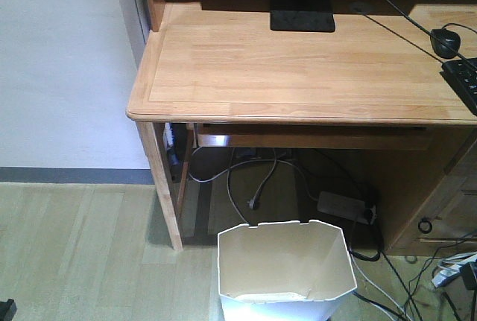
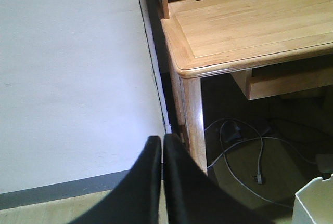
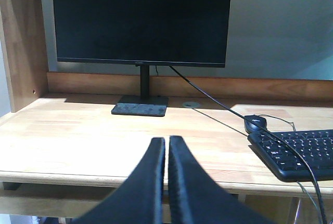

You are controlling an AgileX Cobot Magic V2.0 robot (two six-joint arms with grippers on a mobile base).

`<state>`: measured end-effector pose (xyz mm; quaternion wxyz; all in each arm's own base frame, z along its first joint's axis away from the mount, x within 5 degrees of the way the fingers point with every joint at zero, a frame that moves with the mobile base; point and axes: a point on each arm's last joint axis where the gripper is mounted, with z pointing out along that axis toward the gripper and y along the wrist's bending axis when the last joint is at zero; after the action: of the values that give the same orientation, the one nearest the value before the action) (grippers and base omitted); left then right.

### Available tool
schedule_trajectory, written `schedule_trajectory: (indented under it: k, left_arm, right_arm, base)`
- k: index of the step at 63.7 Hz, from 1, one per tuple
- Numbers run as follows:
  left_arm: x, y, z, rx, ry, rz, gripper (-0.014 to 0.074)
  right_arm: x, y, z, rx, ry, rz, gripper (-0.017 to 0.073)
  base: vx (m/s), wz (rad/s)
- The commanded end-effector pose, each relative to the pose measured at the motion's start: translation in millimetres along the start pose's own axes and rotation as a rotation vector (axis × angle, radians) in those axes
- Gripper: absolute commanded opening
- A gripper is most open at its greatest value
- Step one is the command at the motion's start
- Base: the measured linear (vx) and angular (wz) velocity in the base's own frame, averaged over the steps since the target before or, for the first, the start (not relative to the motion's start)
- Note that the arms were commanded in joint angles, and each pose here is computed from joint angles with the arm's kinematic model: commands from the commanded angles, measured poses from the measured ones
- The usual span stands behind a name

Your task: Move trash bin to bedside with robot

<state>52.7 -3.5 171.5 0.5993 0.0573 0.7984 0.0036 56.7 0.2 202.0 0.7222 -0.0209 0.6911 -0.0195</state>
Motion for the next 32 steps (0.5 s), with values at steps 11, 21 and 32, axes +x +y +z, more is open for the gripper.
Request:
schedule_trajectory:
  k: [11,21,32]
  left_arm:
    - [-1.4,0.1,0.5,-0.005,-0.072,-0.005,-0.0007]
    - [-1.4,0.1,0.5,-0.005,-0.072,-0.005,-0.0007]
    - [-1.4,0.1,0.5,-0.005,-0.072,-0.005,-0.0007]
  right_arm:
    - [-4.7,-0.3,-0.7,0.006,-0.074,-0.014,-0.0008]
    - [-4.7,-0.3,-0.7,0.006,-0.074,-0.014,-0.0008]
    - [-4.7,-0.3,-0.7,0.006,-0.074,-0.014,-0.0008]
  base:
    - [0.0,0.0]
    - [0.0,0.0]
    - [0.0,0.0]
